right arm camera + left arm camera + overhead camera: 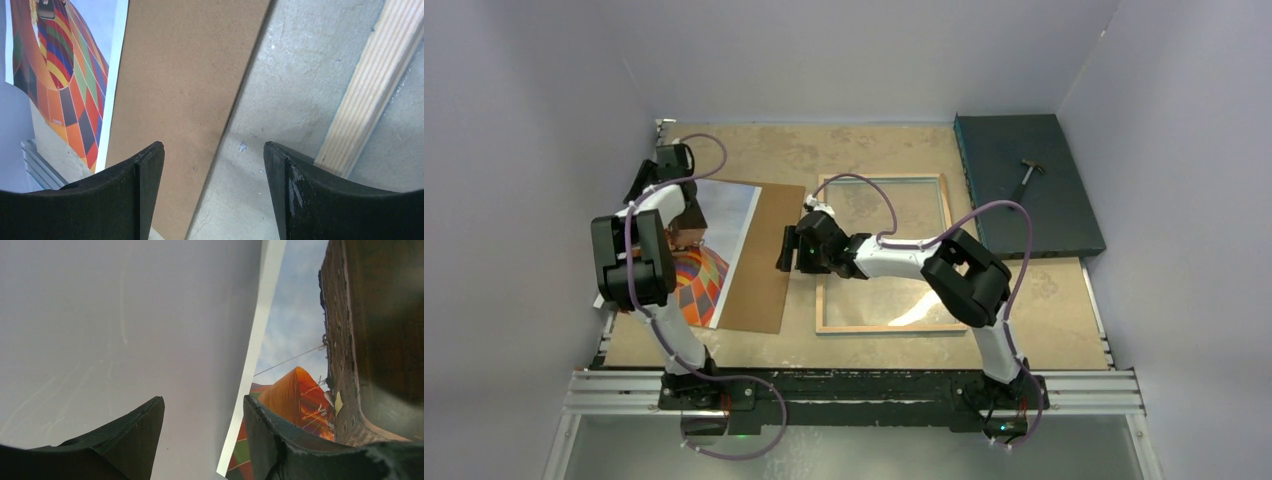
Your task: Put the photo into the frame
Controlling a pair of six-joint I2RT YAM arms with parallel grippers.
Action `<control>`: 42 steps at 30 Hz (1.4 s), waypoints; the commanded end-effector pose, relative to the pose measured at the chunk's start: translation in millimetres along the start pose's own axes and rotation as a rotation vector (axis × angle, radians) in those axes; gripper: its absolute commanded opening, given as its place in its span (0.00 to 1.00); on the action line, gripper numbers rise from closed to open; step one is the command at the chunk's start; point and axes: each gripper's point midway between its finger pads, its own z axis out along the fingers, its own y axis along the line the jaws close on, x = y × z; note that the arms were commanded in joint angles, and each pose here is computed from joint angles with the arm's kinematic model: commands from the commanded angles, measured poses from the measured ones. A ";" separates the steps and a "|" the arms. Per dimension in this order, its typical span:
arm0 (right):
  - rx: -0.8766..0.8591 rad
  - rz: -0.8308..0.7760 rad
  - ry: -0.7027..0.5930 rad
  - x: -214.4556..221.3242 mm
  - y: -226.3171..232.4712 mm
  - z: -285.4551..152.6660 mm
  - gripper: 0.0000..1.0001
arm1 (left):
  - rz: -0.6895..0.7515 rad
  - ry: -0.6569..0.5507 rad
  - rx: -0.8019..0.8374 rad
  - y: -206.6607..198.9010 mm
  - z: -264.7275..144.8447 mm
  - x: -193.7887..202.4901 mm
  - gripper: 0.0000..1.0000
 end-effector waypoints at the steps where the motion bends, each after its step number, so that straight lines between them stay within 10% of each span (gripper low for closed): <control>1: -0.044 -0.004 -0.045 -13.2 13.7 -15.4 0.75 | -0.013 0.022 -0.114 12.5 10.8 4.2 0.53; 10: -0.038 -0.002 -0.042 -10.4 10.2 -15.4 0.74 | -0.066 0.069 -0.181 13.7 48.7 24.0 0.15; 42: -0.022 -0.033 -0.070 -17.8 14.6 -5.1 0.81 | -0.127 0.205 0.381 -103.4 41.1 108.3 0.04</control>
